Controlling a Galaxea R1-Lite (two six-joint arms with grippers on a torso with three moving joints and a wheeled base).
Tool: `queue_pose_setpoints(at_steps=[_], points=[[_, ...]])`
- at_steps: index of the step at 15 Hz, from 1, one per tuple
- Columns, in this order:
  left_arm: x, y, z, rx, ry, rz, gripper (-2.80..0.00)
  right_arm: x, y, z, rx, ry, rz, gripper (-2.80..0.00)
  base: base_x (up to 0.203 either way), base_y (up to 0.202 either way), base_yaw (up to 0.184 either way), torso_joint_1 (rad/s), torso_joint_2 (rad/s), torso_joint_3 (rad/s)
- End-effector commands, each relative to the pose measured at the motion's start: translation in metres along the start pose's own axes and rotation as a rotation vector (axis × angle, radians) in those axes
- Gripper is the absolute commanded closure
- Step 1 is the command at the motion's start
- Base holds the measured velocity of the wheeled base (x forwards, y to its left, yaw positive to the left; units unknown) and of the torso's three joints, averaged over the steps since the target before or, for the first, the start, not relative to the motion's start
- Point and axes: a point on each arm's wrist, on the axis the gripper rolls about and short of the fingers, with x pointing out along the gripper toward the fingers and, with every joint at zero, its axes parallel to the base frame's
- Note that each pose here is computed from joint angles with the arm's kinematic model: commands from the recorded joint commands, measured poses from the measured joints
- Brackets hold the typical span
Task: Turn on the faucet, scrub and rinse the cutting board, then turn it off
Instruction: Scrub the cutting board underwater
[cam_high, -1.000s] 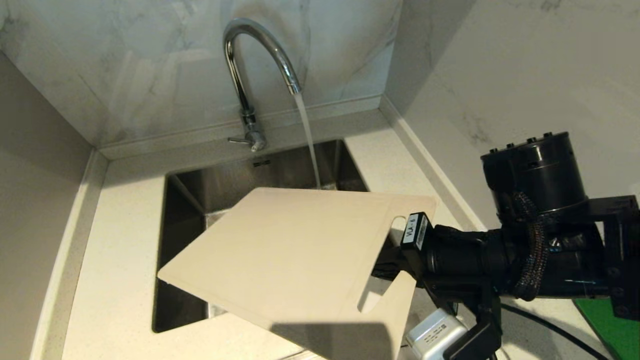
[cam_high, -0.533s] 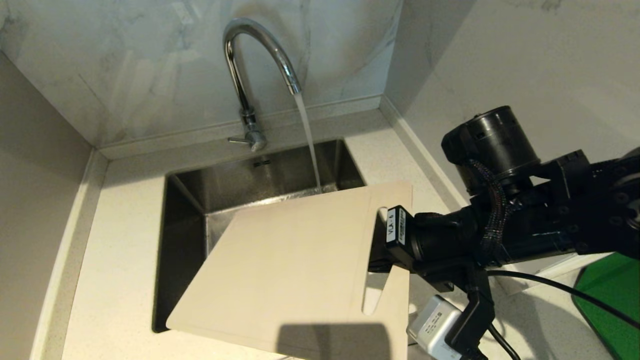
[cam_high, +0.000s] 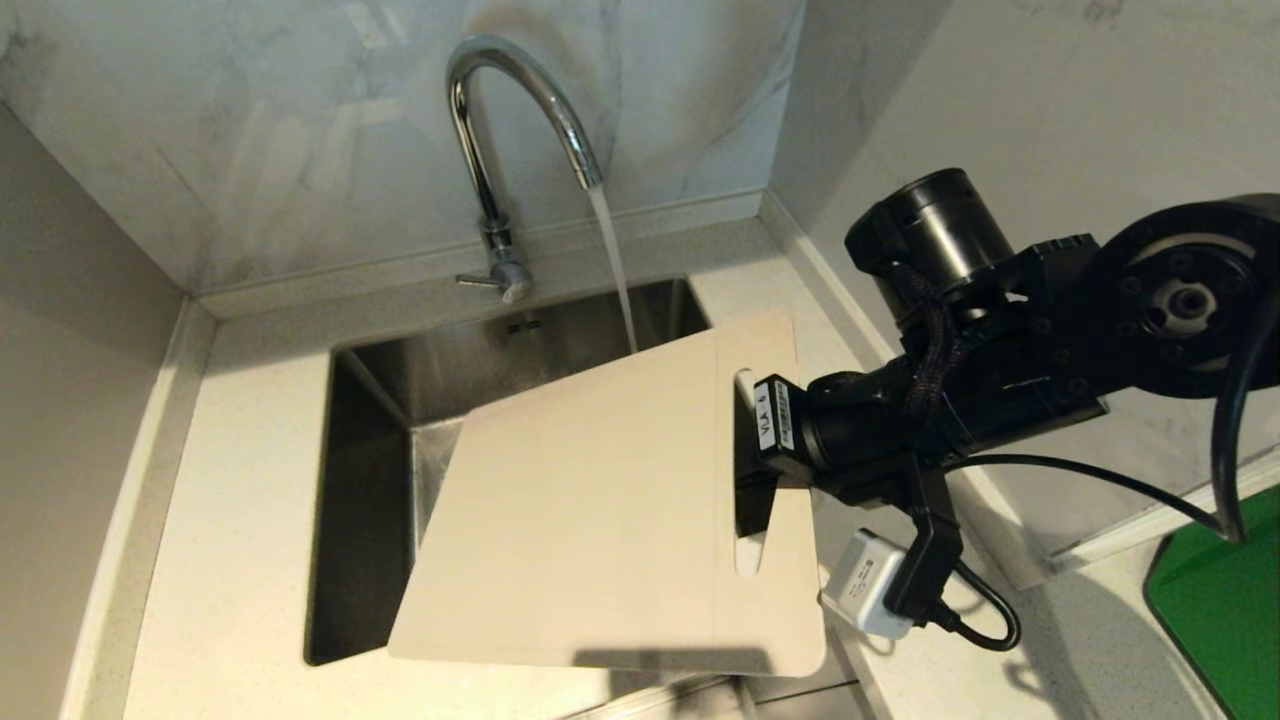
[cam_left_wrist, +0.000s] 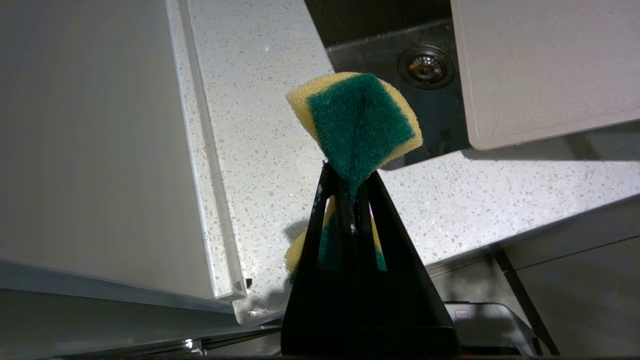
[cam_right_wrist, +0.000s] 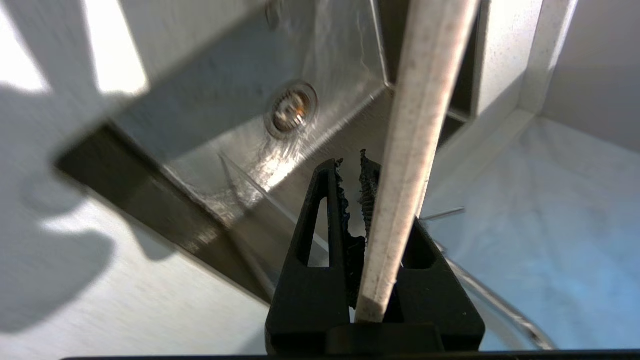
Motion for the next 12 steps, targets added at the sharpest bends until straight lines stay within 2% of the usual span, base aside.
queue_pose_setpoints(at_steps=[1,3,8,12], points=[[0.000,0.000,-0.001,-0.001,0.004,0.002,0.00,0.002,0.003,-0.010,-0.050,0.019,0.008,0.00,0.000,0.000,0.000,0.000,0.00,0.000],[0.000,0.000,-0.001,-0.002,0.004,0.002,0.00,-0.002,0.005,-0.017,-0.067,0.071,0.042,0.00,0.000,0.000,0.000,0.000,0.00,0.000],[0.000,0.000,-0.001,-0.001,0.004,0.000,0.00,0.015,0.010,-0.034,-0.139,0.079,0.052,0.00,0.000,0.000,0.000,0.000,0.00,0.000],[0.000,0.000,-0.001,-0.002,0.004,0.002,0.00,0.029,0.011,-0.046,-0.145,0.081,0.050,0.00,0.000,0.000,0.000,0.000,0.00,0.000]])
